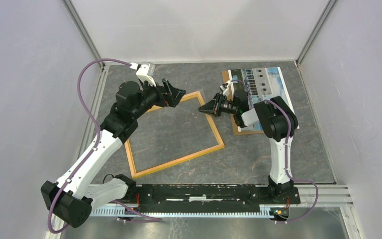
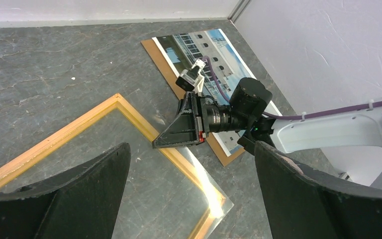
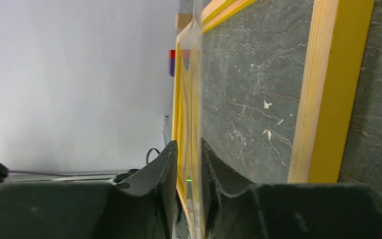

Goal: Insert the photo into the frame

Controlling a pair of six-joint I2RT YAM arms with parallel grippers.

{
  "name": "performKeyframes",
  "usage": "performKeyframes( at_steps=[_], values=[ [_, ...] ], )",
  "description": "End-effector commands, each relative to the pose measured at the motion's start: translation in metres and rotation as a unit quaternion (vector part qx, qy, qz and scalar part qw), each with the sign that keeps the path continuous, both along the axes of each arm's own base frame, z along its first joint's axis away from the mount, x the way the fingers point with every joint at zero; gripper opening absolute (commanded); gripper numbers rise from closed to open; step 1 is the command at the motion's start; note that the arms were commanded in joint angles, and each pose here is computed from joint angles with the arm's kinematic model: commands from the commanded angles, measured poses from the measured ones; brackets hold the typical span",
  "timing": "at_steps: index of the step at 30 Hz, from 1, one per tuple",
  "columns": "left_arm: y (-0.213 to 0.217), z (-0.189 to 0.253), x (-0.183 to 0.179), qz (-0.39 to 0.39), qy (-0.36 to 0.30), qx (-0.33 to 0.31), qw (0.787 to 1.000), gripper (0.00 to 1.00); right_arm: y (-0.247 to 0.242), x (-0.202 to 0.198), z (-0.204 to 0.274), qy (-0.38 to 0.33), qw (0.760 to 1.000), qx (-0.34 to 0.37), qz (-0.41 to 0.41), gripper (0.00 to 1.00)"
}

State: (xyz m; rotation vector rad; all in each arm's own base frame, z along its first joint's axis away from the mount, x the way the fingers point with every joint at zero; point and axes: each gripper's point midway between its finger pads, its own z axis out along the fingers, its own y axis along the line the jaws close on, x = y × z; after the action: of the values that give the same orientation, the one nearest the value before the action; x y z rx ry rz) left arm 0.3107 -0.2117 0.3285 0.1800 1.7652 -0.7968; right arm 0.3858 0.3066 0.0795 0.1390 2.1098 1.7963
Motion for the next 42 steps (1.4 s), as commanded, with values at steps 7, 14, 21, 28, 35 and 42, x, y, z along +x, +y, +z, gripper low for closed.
performKeyframes(
  at_steps=[7,14,21,28,35,42],
  values=[
    [-0.002,0.014,0.001,-0.003,-0.009,-0.032,0.999,1.00,0.002,-0.041,-0.018,-0.089,0.989,-0.108,0.038,0.43],
    [-0.002,0.013,0.002,-0.005,-0.005,-0.038,0.999,1.00,0.002,-0.068,-0.019,-0.101,0.987,-0.117,0.052,0.46],
    [-0.001,0.011,0.004,-0.002,-0.002,-0.038,0.999,1.00,0.009,-0.066,-0.003,-0.111,0.987,-0.106,0.050,0.24],
    [0.005,0.022,0.000,0.003,-0.020,-0.037,0.999,1.00,0.011,-0.067,0.035,-0.126,0.986,-0.092,0.053,0.00],
    [0.034,0.062,-0.013,0.037,-0.076,-0.045,0.995,1.00,0.044,-0.092,0.121,-0.151,0.984,0.021,0.092,0.00],
    [0.107,0.123,-0.028,0.136,-0.148,-0.113,0.973,0.99,0.087,-0.126,0.189,-0.152,0.966,0.146,0.153,0.00]
  ],
)
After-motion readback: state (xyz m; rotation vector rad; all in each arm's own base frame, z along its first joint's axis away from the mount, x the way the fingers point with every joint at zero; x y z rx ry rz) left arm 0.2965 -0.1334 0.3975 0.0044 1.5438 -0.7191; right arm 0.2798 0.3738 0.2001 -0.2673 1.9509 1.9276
